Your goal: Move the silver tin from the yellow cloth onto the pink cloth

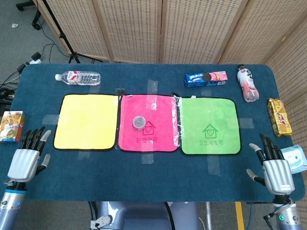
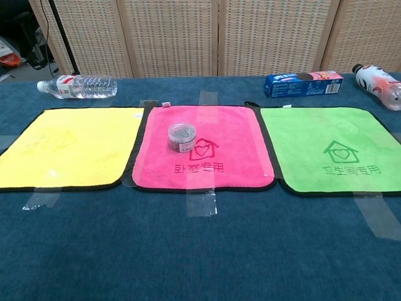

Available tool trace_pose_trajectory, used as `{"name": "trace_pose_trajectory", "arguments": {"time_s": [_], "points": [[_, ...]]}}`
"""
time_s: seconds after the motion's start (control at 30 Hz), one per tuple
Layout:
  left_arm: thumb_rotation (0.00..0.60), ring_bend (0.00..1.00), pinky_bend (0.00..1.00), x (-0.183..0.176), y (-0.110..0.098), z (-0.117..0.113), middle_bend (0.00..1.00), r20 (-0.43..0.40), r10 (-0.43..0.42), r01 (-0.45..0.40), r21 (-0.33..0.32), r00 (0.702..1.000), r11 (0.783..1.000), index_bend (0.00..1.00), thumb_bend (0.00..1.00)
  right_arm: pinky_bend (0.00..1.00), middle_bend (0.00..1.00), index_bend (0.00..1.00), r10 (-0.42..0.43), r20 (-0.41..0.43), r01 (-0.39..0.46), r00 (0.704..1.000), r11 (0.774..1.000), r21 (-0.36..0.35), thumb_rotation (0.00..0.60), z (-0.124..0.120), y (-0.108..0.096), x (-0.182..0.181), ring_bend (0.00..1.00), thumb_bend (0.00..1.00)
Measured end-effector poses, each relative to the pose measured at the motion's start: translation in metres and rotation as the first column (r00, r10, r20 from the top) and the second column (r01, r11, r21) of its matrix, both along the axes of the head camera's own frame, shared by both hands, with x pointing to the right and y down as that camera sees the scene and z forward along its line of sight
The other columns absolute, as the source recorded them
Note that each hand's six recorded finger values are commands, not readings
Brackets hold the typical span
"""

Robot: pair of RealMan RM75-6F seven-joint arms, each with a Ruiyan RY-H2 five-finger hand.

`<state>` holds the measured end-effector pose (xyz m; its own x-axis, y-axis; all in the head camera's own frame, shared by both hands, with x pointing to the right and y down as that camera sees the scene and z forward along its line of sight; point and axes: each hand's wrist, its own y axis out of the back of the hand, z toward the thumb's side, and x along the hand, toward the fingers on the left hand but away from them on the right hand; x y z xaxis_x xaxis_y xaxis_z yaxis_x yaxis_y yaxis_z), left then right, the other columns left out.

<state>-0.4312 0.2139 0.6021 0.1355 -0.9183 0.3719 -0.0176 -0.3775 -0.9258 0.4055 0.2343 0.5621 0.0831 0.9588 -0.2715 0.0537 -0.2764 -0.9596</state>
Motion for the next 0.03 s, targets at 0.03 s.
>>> {"name": "trace_pose_trajectory", "arguments": {"time_s": [0.03], "points": [[0.6, 0.0, 0.05, -0.001, -0.0003, -0.0003, 0.0, 0.0, -0.002, 0.002, 0.001, 1.0, 1.0, 0.0, 0.44, 0.17, 0.0, 0.21, 0.002, 0.002, -0.002, 1.0, 1.0, 0.006, 0.6, -0.0018, -0.0003, 0.0005, 0.0, 0.16]]}}
